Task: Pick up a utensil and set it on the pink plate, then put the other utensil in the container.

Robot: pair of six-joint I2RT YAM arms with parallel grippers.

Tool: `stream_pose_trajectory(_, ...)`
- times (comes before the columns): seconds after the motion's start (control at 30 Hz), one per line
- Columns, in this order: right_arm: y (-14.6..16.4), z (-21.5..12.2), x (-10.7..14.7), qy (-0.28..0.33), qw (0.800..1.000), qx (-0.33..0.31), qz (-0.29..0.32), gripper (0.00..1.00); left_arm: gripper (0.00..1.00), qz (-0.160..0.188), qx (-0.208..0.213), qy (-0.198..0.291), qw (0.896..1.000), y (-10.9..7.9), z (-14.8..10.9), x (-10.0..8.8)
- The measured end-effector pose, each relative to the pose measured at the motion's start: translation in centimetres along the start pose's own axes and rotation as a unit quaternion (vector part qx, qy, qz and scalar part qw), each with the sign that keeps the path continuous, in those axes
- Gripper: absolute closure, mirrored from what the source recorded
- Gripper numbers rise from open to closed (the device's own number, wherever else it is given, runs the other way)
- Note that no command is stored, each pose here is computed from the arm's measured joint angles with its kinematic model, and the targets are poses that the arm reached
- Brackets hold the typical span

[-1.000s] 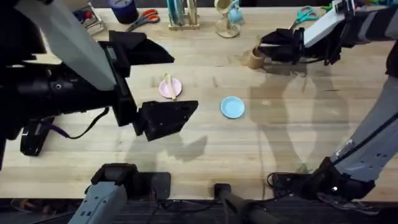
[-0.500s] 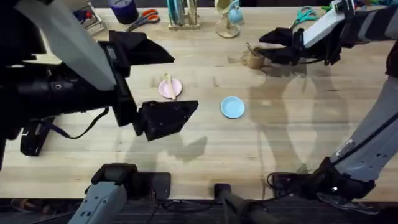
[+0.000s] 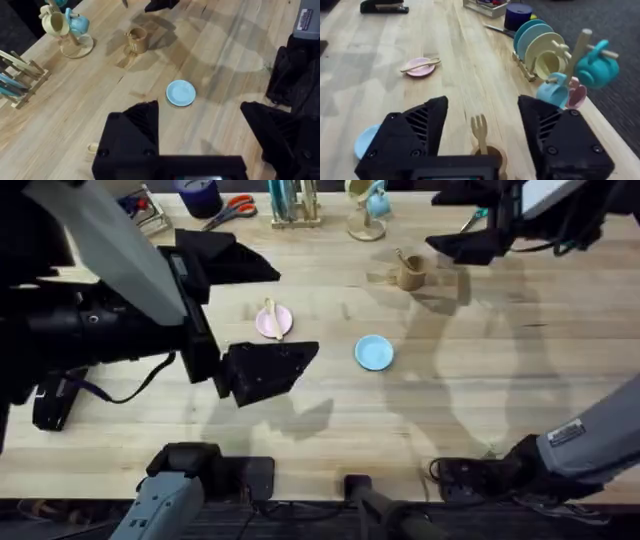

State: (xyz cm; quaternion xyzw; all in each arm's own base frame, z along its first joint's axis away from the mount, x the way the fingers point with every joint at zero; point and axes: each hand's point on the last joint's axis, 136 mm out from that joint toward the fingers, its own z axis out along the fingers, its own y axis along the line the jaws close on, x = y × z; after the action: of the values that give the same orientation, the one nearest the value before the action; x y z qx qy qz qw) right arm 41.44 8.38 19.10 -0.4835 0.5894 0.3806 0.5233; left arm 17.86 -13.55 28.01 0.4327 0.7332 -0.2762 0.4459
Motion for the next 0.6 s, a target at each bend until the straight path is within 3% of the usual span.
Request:
stream_pose_trajectory(0.27, 1.7, -0.5, -5.4, 0.046, 0.999, 0.024, 0.001, 0.103, 0.010, 0.000, 0.000, 0.000, 1.000, 0.0, 0.0, 0.0)
stream_pose_trajectory(0.37, 2.6, -0.9, -7.3, 0.060, 0.997, 0.038, 0.017, 0.019, 0.010, 0.000, 0.000, 0.000, 1.000, 0.0, 0.0, 0.0)
stream_pose_trajectory(0.6, 6.3, -2.7, -10.8, 0.112, 0.987, 0.087, 0.078, 0.005, 0.010, 0.000, 0.000, 0.000, 1.000, 0.0, 0.0, 0.0)
